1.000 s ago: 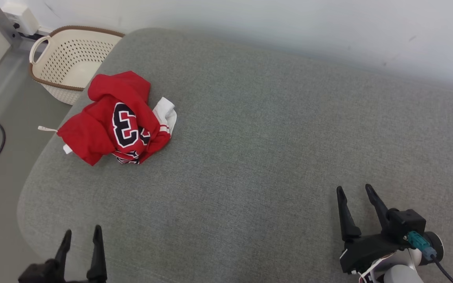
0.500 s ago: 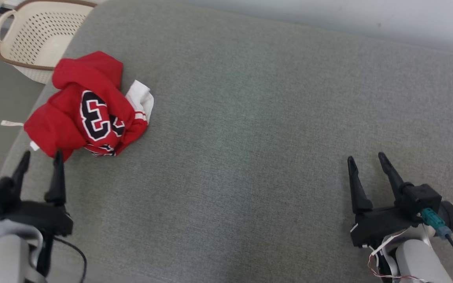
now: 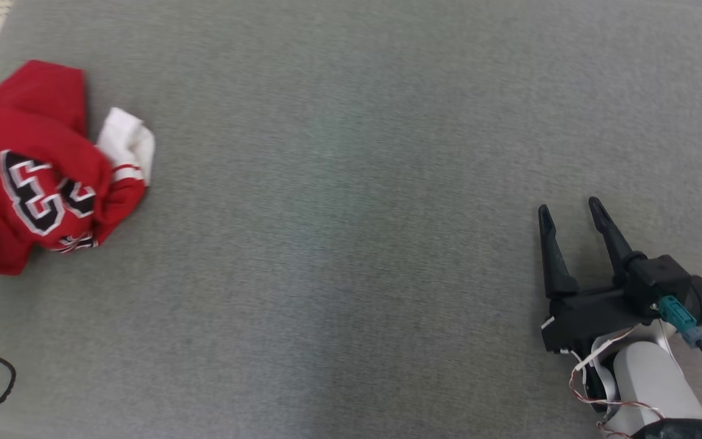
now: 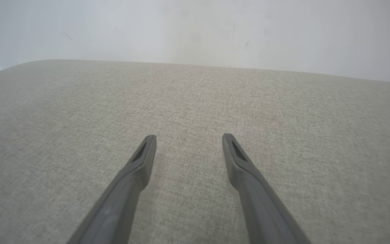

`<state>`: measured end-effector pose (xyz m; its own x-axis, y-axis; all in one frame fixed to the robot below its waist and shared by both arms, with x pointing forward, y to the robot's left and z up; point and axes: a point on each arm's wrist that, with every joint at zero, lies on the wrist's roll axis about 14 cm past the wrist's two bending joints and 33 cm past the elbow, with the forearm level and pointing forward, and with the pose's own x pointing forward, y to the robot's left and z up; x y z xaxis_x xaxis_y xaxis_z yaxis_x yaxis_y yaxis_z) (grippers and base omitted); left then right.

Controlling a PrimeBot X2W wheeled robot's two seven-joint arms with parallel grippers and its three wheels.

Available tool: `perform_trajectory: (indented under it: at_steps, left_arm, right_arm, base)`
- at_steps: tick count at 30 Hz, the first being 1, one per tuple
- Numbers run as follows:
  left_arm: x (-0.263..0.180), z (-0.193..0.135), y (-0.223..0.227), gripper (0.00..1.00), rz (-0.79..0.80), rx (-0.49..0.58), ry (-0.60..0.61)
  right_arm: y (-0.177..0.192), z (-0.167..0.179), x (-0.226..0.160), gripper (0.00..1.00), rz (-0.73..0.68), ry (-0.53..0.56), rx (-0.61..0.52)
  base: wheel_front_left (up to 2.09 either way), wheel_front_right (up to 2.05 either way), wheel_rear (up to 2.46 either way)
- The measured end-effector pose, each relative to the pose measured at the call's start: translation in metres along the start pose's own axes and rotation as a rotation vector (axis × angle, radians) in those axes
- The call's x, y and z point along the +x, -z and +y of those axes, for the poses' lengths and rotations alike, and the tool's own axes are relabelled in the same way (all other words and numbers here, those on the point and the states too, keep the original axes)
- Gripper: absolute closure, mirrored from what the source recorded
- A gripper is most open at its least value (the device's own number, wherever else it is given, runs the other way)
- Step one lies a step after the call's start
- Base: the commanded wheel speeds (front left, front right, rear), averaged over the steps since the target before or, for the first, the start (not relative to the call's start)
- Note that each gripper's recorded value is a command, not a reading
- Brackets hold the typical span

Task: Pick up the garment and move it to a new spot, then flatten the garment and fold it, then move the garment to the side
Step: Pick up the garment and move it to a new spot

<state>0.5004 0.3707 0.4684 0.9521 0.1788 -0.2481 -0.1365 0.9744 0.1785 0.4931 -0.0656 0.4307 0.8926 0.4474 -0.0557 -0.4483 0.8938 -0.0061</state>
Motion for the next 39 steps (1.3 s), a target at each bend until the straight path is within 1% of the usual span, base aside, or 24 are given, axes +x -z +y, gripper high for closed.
perform_trajectory:
  at_steps: [3,4,5,6,7,8,9,13,16,20,25,28,29,31,34,36,39]
  left_arm:
    - [0.011,-0.019,0.012,0.0,0.05,-0.008,0.052]
    - [0.011,-0.019,0.012,0.0,0.05,-0.008,0.052]
    - [0.018,-0.03,0.017,0.0,0.068,-0.034,0.076]
    - [0.02,-0.036,0.021,0.24,0.079,-0.04,0.09]
    - [0.02,-0.036,0.021,0.59,0.079,-0.04,0.09]
    - [0.022,-0.04,0.024,0.82,0.088,-0.045,0.1]
    - [0.024,-0.044,0.025,1.0,0.086,-0.062,0.106]
    - [0.028,-0.056,0.021,1.0,0.058,-0.067,0.139]
    - [0.028,-0.069,0.006,1.0,-0.002,-0.068,0.18]
    - [0.024,-0.108,-0.024,1.0,-0.097,-0.051,0.295]
    - [0.009,-0.176,-0.081,1.0,-0.261,-0.067,0.472]
    - [-0.016,-0.236,-0.117,1.0,-0.374,-0.101,0.624]
    - [-0.036,-0.272,-0.136,1.0,-0.435,-0.129,0.721]
    - [-0.059,-0.305,-0.154,1.0,-0.493,-0.152,0.813]
    - [-0.098,-0.349,-0.174,1.0,-0.562,-0.191,0.948]
    - [-0.124,-0.372,-0.186,1.0,-0.606,-0.209,1.032]
    - [-0.15,-0.395,-0.192,1.0,-0.635,-0.204,1.119]
  right_arm:
    - [0.001,-0.01,-0.001,0.0,0.001,0.025,-0.003]
    - [0.001,-0.01,-0.001,0.0,0.001,0.025,-0.003]
    - [0.002,-0.018,-0.003,0.0,0.003,0.046,-0.002]
    - [0.004,-0.021,-0.005,0.0,0.006,0.057,0.001]
    - [0.004,-0.021,-0.005,0.0,0.006,0.057,0.001]
    - [0.004,-0.023,-0.006,0.0,0.007,0.066,0.007]
    - [0.004,-0.025,-0.007,0.0,0.008,0.073,0.01]
    - [0.003,-0.033,-0.013,0.0,0.005,0.11,0.027]
    - [-0.001,-0.034,-0.016,0.0,-0.002,0.124,0.034]
    - [-0.008,-0.032,-0.018,0.0,-0.016,0.136,0.051]
    - [-0.021,-0.027,-0.022,0.0,-0.042,0.139,0.065]
    - [-0.025,-0.028,-0.027,0.0,-0.049,0.147,0.066]
    - [-0.029,-0.031,-0.032,0.0,-0.055,0.158,0.064]
    - [-0.033,-0.034,-0.036,0.0,-0.062,0.172,0.061]
    - [-0.037,-0.04,-0.044,0.0,-0.069,0.196,0.062]
    - [-0.039,-0.044,-0.05,0.0,-0.073,0.215,0.064]
    - [-0.039,-0.047,-0.061,0.0,-0.07,0.238,0.07]
  base:
    - [0.0,0.0,0.0]
    - [0.0,0.0,0.0]
    - [0.0,0.0,0.0]
    - [0.0,0.0,0.0]
    - [0.0,0.0,0.0]
    - [0.0,0.0,0.0]
    - [0.0,0.0,0.0]
    - [0.0,0.0,0.0]
    - [0.0,0.0,0.0]
    - [0.0,0.0,0.0]
    - [0.0,0.0,0.0]
    - [0.0,0.0,0.0]
    - [0.0,0.0,0.0]
    - [0.0,0.0,0.0]
    - [0.0,0.0,0.0]
    - [0.0,0.0,0.0]
    - [0.0,0.0,0.0]
